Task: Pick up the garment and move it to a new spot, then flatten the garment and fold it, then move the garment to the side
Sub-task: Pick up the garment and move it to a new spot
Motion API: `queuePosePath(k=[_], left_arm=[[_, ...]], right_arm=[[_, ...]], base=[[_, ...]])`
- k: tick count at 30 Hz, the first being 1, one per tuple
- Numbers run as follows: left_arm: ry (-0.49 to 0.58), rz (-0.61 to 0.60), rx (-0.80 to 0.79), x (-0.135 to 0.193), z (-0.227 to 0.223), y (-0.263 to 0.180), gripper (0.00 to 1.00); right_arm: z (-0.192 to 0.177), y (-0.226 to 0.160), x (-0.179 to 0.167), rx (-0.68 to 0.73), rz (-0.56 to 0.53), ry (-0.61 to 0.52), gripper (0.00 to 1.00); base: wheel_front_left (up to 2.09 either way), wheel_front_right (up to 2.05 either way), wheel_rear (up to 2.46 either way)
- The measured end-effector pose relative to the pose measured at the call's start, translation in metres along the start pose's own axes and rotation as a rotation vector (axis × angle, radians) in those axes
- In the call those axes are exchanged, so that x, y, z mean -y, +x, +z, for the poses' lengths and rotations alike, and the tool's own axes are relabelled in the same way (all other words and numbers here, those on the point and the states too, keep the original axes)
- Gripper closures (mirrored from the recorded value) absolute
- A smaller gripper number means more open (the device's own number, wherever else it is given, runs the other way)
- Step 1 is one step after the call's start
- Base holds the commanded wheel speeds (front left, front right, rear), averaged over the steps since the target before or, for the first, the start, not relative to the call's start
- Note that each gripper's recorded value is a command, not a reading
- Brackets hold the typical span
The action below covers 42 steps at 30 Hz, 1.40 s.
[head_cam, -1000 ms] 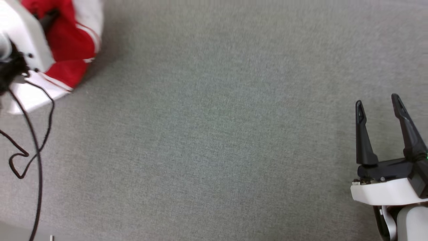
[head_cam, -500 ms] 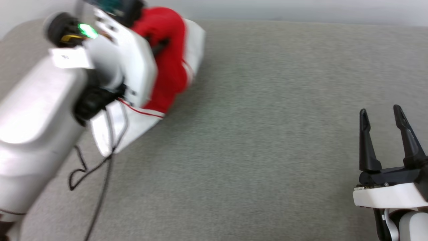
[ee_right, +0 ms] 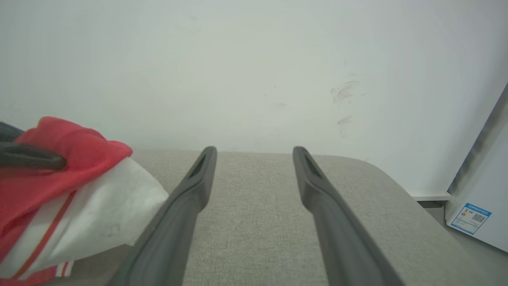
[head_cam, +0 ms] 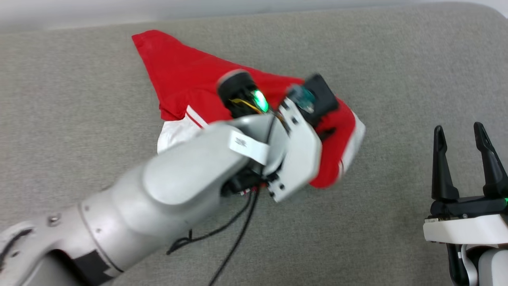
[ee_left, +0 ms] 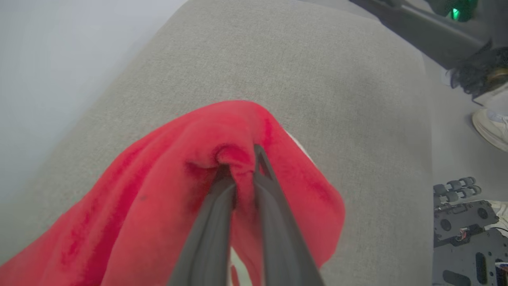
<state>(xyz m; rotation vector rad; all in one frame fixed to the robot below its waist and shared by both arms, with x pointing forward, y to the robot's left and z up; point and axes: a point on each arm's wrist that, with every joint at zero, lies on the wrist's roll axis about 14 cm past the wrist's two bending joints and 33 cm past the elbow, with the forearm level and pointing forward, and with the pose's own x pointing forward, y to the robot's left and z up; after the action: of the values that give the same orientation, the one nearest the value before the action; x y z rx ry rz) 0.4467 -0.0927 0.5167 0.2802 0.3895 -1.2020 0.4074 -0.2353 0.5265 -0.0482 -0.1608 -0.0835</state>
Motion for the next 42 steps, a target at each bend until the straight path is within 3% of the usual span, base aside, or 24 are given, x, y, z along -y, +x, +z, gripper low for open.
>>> queuePosePath(k=[10, 17, 18, 19, 30, 42], left_arm=[[-0.142, -0.138, -0.123, 0.039, -0.071, 0.047, 1.00], [-0.197, -0.148, -0.214, 0.056, -0.111, 0.051, 1.00], [-0.192, -0.143, -0.203, 0.056, -0.109, 0.050, 0.84], [-0.190, -0.133, -0.183, 0.055, -0.105, 0.050, 0.00], [-0.086, 0.130, 0.243, 0.013, -0.017, 0.016, 0.00], [-0.031, 0.593, 0.475, -0.031, 0.000, -0.083, 0.00]], right_arm=[[-0.023, 0.002, 0.012, -0.061, -0.034, -0.009, 0.00], [-0.028, 0.004, 0.011, -0.073, -0.032, -0.009, 0.00], [-0.028, 0.004, 0.010, -0.072, -0.029, -0.008, 0.00], [-0.027, 0.004, 0.009, -0.070, -0.026, -0.007, 0.00], [-0.007, -0.013, -0.006, -0.033, 0.017, 0.012, 0.00], [0.013, -0.026, -0.030, 0.014, 0.085, 0.052, 0.00]], base=[[0.00, 0.00, 0.00], [0.00, 0.00, 0.00], [0.00, 0.00, 0.00], [0.00, 0.00, 0.00], [0.00, 0.00, 0.00], [0.00, 0.00, 0.00]])
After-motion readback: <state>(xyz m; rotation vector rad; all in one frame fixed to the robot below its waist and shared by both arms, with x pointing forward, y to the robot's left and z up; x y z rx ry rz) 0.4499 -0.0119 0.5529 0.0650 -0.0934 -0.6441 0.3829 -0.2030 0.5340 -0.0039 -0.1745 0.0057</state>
